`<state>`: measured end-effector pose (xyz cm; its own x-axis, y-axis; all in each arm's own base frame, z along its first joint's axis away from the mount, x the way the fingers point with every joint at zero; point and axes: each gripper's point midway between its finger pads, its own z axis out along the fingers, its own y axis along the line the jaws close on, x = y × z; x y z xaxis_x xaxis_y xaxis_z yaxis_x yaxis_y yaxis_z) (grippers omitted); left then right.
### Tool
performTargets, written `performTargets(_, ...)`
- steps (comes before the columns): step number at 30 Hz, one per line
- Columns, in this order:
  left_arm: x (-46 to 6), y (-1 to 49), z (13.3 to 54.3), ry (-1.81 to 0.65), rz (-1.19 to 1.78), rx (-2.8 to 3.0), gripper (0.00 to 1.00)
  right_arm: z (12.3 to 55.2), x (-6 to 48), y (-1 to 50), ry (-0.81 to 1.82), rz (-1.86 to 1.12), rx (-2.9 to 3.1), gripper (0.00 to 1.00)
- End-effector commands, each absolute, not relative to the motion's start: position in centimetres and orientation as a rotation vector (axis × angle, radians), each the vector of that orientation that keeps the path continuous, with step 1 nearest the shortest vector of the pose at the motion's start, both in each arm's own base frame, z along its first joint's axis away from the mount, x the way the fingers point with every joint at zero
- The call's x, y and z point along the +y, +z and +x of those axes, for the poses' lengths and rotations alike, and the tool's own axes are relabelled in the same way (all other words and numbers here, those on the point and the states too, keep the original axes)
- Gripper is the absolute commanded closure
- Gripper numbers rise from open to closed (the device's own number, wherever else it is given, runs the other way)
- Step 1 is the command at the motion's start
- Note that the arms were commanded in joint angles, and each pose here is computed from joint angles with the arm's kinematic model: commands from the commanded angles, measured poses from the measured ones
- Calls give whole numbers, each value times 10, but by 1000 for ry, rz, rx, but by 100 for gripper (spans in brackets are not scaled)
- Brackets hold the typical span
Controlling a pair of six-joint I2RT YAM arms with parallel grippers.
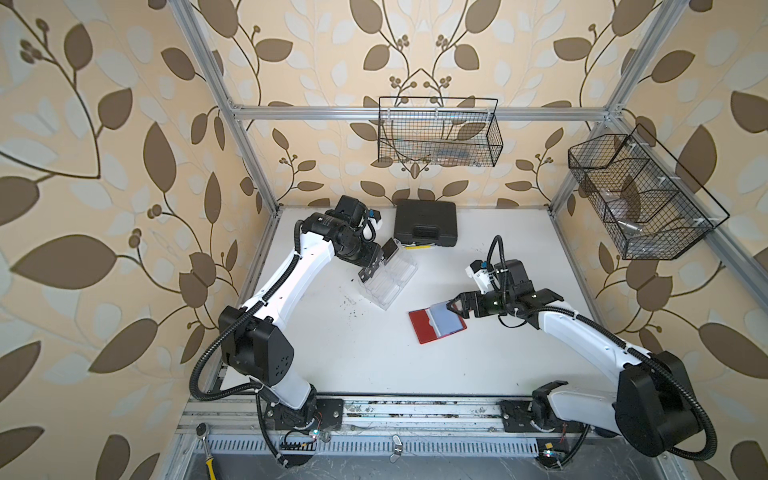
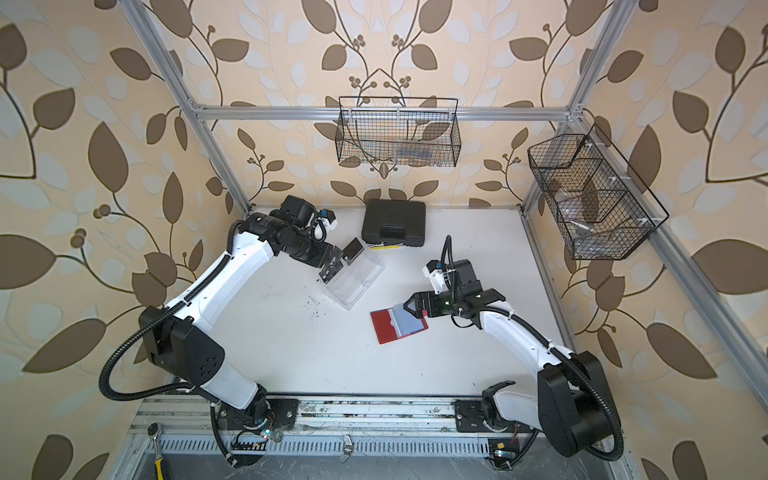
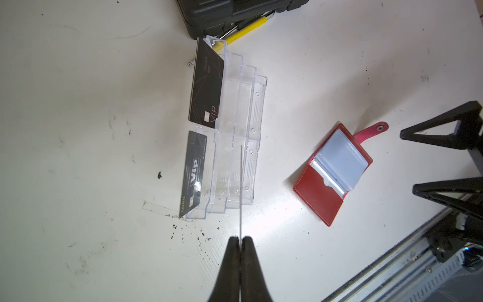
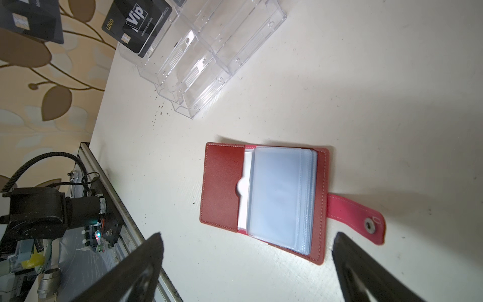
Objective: Take the credit cards out of the card holder
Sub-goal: Place the credit card in the storage box.
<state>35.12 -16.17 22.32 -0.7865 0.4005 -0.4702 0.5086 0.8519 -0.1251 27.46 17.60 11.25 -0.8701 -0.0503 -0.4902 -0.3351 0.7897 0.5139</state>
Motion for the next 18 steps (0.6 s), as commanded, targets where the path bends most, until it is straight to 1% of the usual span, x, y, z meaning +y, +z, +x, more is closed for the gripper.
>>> performTargets(1, -149, 225, 352, -268, 741, 2613, 100, 275, 179, 114, 865, -327, 2518, 0)
performTargets(18, -138, 202, 372, -171, 783, 2682, 100, 277, 181, 115, 874, -357, 2530, 0)
